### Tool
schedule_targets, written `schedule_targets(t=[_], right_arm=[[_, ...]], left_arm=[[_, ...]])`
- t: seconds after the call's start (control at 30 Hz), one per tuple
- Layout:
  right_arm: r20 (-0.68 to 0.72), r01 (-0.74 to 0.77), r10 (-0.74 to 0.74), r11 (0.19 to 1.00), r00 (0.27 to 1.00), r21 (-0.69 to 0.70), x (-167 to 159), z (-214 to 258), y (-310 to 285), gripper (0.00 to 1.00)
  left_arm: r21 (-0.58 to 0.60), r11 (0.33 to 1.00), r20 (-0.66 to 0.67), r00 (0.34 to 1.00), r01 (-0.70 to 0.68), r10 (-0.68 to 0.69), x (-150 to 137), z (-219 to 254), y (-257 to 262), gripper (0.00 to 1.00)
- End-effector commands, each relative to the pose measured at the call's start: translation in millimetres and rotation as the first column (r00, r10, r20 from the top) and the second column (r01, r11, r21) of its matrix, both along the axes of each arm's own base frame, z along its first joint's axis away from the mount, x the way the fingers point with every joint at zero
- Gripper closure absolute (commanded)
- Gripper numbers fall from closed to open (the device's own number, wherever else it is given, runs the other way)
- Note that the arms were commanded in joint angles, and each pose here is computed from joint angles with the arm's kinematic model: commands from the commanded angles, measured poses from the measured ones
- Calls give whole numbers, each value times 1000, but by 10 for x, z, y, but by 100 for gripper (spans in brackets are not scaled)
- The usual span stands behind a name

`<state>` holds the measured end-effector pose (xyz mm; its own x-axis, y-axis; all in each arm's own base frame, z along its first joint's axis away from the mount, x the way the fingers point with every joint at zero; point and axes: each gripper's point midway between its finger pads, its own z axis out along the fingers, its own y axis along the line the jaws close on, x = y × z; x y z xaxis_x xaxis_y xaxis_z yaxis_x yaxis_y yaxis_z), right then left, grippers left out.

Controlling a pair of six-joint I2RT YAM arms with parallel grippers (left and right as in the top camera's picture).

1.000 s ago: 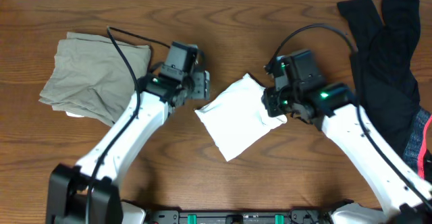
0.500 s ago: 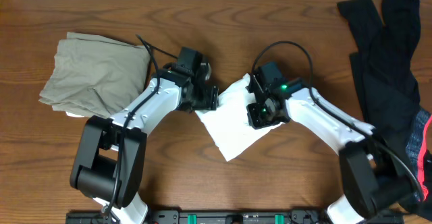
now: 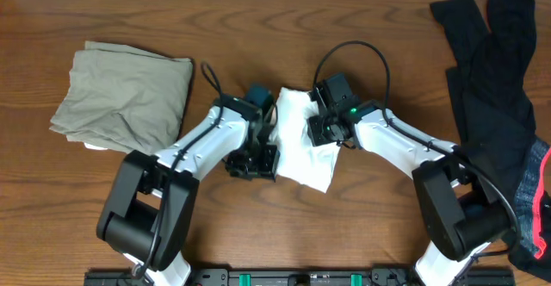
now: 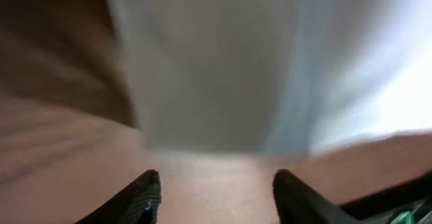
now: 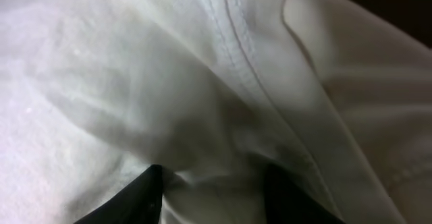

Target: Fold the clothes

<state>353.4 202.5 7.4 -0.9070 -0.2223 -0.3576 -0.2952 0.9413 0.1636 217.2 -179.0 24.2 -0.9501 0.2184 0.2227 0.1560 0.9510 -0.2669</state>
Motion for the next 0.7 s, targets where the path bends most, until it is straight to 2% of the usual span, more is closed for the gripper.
schedule_targets(t=[0.0, 0.17, 0.33, 0.43, 0.57, 0.67], right_arm=[[22, -37, 38, 996, 999, -76, 25, -121, -81, 52], [24, -84, 87, 992, 996, -97, -11, -60, -101, 58], [-9, -87, 87, 979, 996, -182, -157, 60, -302, 57], [-21, -111, 109, 969, 994, -222, -251, 186, -401, 55], [73, -129, 146, 971, 987, -202, -241, 601, -380, 51], [188, -102, 134, 980, 973, -172, -181, 986, -377, 47]], left_arm=[[19, 999, -45, 999, 27, -26, -157, -32, 18, 49], [35, 999, -43, 999, 29, -28, -157, -30, 51, 53], [58, 998, -56, 998, 31, -27, -193, -18, 104, 53], [89, 995, -54, 998, 37, -33, -220, 27, 175, 58], [189, 980, 97, 992, 57, -76, -31, 179, 384, 58], [212, 977, 245, 966, 30, -82, 172, 387, 458, 56]])
